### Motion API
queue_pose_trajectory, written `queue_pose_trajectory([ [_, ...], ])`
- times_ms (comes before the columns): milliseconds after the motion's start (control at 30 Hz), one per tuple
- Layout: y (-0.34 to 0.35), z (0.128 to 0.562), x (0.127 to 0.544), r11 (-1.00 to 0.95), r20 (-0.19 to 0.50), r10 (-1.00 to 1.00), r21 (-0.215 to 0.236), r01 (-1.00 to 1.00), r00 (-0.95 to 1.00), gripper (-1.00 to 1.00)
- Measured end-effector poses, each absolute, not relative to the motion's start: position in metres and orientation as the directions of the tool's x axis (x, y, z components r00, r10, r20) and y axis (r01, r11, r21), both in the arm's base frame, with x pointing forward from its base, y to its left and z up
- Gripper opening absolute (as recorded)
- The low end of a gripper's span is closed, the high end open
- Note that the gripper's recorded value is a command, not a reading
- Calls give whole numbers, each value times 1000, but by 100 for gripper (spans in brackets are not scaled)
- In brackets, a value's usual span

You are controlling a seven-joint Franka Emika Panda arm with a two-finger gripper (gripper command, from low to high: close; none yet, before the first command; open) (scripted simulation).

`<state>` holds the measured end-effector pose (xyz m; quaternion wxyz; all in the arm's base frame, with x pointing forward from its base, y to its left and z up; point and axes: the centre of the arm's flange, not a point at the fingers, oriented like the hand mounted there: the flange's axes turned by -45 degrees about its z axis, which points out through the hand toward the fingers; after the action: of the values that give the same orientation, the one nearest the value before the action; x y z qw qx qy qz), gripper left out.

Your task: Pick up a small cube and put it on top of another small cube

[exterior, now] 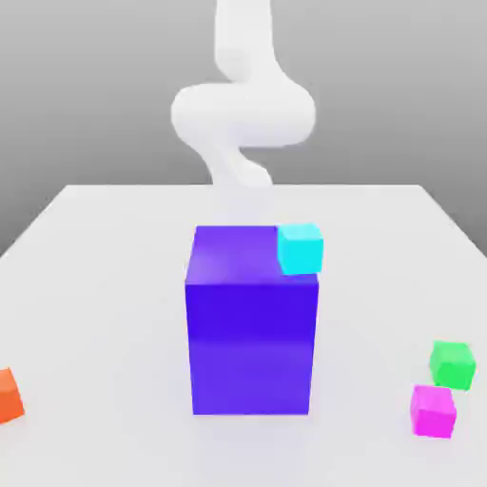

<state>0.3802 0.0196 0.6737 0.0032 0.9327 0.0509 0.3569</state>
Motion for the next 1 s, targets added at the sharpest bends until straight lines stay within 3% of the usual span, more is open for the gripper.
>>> queue_pose_trajectory([
  [233, 89, 554, 448, -902, 485, 423, 143, 408, 765, 0],
  [433, 153, 441, 467, -734, 317, 672, 163, 660, 669, 0],
  [633, 218, 325, 448, -481, 154, 873, 122, 868, 463, 0],
  [833, 254, 213, 406, -214, 20, 977, 24, 977, 214, 0],
  [1000, 260, 144, 396, -163, 1, 987, 1, 987, 163, 0],
])
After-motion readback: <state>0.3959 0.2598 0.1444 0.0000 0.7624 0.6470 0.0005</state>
